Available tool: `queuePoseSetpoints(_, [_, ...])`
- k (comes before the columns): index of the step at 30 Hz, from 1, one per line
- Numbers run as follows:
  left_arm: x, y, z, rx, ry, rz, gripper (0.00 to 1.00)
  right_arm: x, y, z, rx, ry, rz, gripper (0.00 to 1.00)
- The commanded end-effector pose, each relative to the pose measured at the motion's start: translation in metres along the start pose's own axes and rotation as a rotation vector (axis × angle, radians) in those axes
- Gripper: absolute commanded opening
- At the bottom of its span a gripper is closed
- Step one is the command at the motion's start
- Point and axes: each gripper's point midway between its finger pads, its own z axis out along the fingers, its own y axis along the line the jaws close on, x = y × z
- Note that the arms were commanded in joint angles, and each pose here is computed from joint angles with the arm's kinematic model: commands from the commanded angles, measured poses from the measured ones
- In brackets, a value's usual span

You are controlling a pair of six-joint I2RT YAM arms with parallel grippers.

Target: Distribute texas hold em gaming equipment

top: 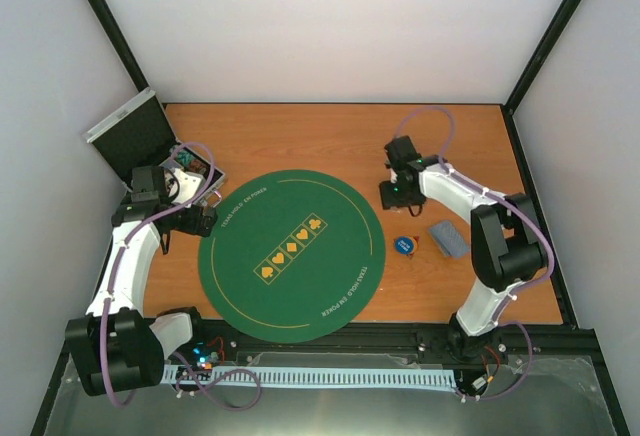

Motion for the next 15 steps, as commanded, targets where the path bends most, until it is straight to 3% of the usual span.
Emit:
queuePoseSetpoints(1, [-0.017,0.003,-0.012,-0.005,-0.053,-0.026,1.0,-0.042,0.075,-0.03,-0.114,-0.125,-0.116,0.46])
queuePoseSetpoints(7, [-0.015,0.002,-0.015,-0.01,-0.058,-0.027,1.0,-0.053,0.137,-0.004,-0.115,-0.081,-0.249,0.46])
queuePoseSetpoints(15, [-0.009,0.0,-0.017,-0.021,-0.068,-0.019,1.0,-0.055,0.164,0.03,-0.077,-0.021,-0.321,0.46])
